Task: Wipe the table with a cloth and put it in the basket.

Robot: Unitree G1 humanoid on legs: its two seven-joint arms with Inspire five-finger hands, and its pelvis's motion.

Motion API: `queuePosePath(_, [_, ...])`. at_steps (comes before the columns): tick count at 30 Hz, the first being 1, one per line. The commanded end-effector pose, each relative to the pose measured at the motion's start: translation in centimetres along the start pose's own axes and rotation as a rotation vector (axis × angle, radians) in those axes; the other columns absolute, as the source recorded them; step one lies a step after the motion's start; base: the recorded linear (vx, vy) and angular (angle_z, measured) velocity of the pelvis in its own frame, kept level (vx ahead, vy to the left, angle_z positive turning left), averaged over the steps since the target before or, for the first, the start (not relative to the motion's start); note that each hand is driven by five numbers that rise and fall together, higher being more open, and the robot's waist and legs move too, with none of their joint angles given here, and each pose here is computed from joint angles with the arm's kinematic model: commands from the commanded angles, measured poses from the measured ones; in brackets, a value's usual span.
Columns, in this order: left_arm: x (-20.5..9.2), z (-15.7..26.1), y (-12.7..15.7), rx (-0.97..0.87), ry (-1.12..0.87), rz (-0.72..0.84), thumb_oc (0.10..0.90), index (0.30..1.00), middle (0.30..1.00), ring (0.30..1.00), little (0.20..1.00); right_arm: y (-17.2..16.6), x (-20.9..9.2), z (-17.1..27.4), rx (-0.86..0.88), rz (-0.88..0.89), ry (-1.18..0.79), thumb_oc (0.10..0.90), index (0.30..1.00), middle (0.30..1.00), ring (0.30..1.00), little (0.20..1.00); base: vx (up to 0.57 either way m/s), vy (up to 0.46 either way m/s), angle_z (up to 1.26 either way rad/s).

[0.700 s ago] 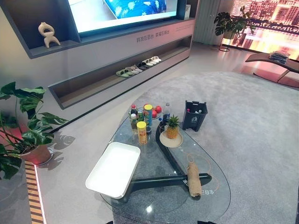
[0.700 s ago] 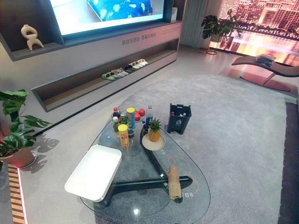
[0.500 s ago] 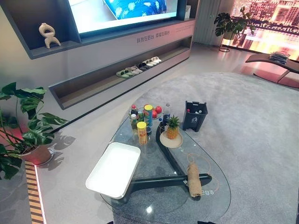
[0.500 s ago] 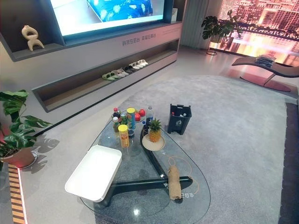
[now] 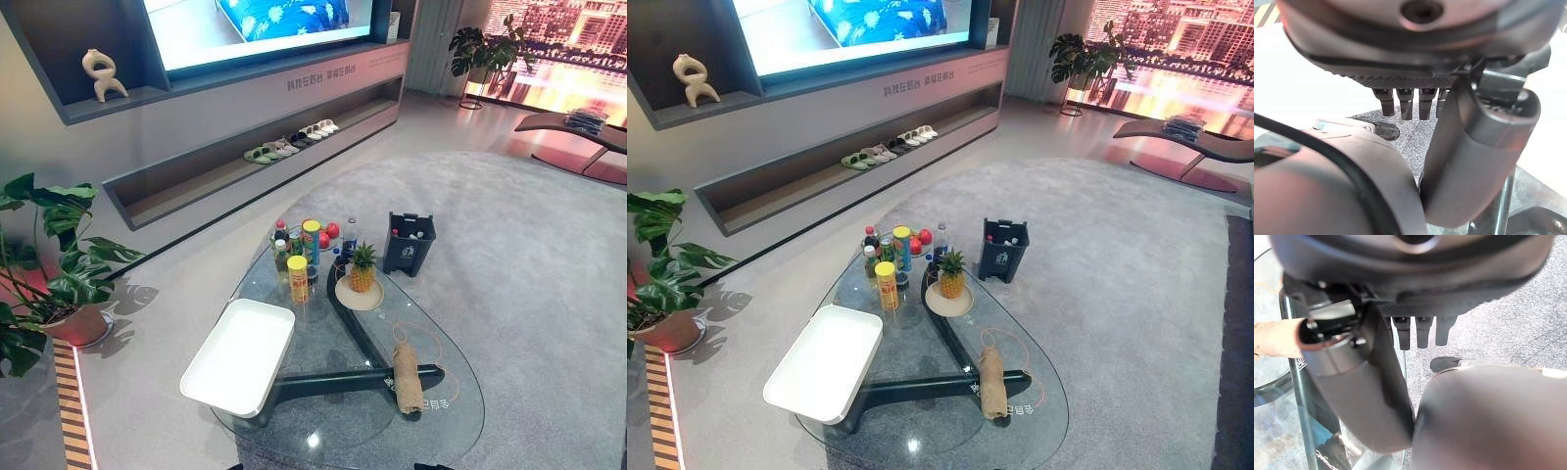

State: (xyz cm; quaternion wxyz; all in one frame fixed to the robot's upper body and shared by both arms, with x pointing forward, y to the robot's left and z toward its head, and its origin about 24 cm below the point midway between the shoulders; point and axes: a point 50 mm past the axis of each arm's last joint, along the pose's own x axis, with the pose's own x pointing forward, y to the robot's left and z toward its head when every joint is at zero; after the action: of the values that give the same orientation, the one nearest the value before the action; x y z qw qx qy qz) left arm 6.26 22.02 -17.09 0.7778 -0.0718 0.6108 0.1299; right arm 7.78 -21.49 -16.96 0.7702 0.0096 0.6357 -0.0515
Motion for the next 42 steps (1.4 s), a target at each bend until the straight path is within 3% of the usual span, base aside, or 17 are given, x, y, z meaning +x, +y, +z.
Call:
queuePosePath(1, [0.3,1.1,-2.1,0.002,-0.016,-0.033,0.8,0.9,0.9,0.9,0.9,0.2,0.1,0.0,-0.065,-0.011,0.022,0.8,0.9,0.9,0.9,0.9,0.0,0.0,0.0])
queuePosePath(8, [0.3,1.3,-2.1,0.012,-0.037,-0.029,0.8,0.9,0.9,0.9,0.9,0.2,0.0,1.1,-0.084,-0.047,-0.068,0.8,0.9,0.9,0.9,0.9,0.0,0.0,0.0])
queuePosePath(16, [0.2,2.8,-2.2,0.021,-0.111,-0.021,0.8,0.9,0.9,0.9,0.9,1.9,-1.5,8.3,-0.116,-0.021,-0.452,0.8,0.9,0.9,0.9,0.9,-0.04,-0.015,-0.05])
queuePosePath(22, [-0.1,5.2,-3.2,0.011,-0.216,-0.048,0.8,0.9,0.9,0.9,0.9,4.3,-5.8,15.4,-0.168,-0.01,-0.823,0.8,0.9,0.9,0.9,0.9,-0.14,0.006,-0.01])
queuePosePath(28, [-0.4,6.9,-4.0,-0.018,-0.281,-0.078,0.8,0.9,0.9,0.9,0.9,4.9,-8.7,18.1,-0.227,-0.091,-1.011,0.8,0.9,0.9,0.9,0.9,-0.08,0.017,0.05])
queuePosePath(34, [-1.4,10.1,-5.9,0.008,-0.434,-0.152,0.8,0.9,0.9,0.9,0.9,4.4,-13.5,22.1,-0.141,-0.237,-1.277,0.8,0.9,0.9,0.9,0.9,-0.09,0.038,0.03])
queuePosePath(42, [-2.0,11.7,-7.2,-0.01,-0.463,-0.162,0.8,0.9,0.9,0.9,0.9,4.3,-17.7,24.7,0.001,-0.375,-1.468,0.8,0.9,0.9,0.9,0.9,-0.06,0.056,0.03])
